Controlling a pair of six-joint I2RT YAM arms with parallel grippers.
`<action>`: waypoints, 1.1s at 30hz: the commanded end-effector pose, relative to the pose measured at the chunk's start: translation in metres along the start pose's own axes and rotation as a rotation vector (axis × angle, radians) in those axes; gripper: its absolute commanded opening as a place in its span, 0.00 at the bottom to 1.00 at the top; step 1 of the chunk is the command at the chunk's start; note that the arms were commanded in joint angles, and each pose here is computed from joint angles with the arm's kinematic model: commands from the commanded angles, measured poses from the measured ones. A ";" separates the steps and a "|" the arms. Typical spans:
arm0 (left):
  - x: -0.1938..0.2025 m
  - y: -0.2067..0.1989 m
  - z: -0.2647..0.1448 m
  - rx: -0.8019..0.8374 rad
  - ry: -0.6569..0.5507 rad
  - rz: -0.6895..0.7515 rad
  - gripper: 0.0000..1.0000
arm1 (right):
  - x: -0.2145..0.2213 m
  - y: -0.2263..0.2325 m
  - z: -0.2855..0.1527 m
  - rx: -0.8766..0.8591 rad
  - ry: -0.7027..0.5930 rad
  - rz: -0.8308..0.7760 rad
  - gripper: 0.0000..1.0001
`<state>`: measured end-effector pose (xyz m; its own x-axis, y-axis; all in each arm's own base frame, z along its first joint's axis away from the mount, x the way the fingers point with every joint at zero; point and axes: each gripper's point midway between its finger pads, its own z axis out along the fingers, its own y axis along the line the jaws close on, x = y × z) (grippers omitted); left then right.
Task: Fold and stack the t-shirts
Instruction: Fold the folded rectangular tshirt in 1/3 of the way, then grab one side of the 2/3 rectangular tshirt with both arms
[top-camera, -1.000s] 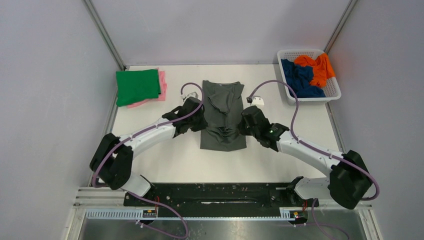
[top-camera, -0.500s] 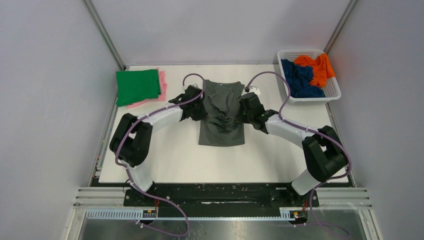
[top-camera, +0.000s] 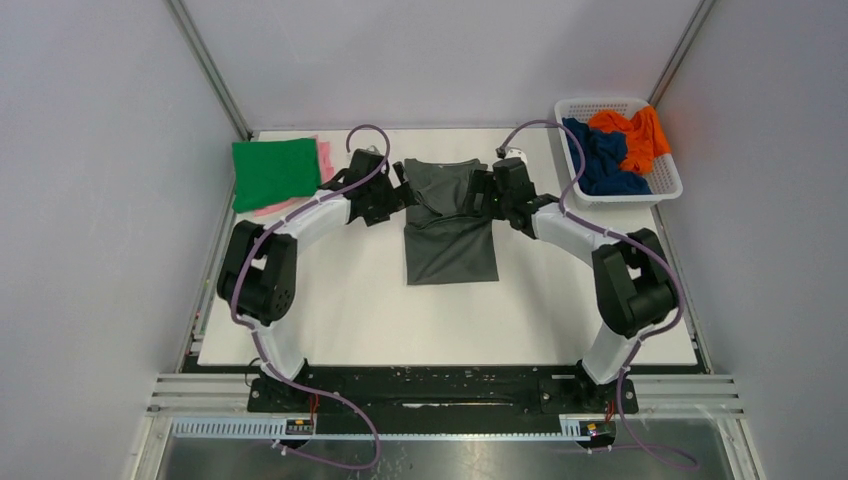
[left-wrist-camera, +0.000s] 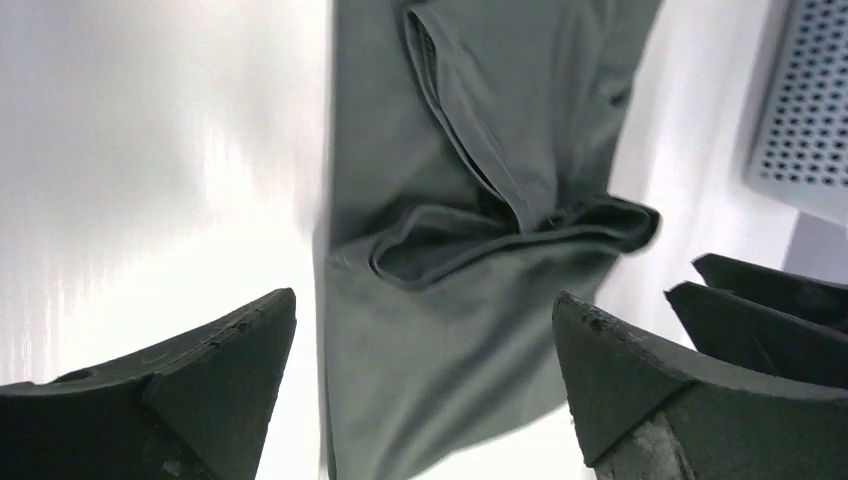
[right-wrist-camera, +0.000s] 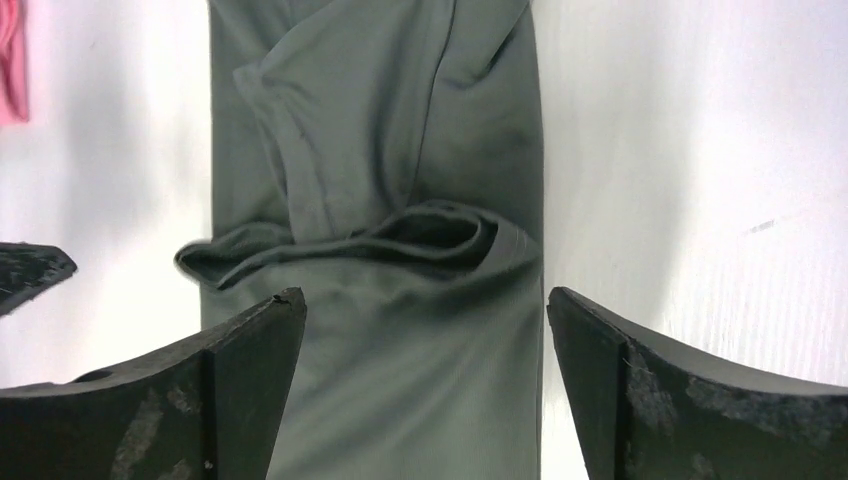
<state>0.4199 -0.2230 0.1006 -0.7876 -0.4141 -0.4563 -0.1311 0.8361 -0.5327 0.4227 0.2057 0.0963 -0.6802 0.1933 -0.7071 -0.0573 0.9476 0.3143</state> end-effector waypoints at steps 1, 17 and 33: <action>0.000 -0.024 -0.042 0.125 -0.043 0.036 0.99 | -0.006 0.013 -0.038 -0.094 -0.056 0.021 0.99; 0.148 0.027 -0.055 0.029 0.190 0.068 0.99 | 0.097 0.000 -0.082 -0.185 0.194 0.131 1.00; 0.169 0.050 -0.022 -0.088 0.241 0.055 0.41 | 0.143 -0.032 -0.064 -0.040 0.334 0.137 0.66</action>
<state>0.2661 -0.2449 0.0250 -0.9104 -0.2884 -0.2965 -0.1167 0.8668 -0.4848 0.2746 0.1823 0.0249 -0.8835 0.2301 -0.4081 0.0386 0.9038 0.4261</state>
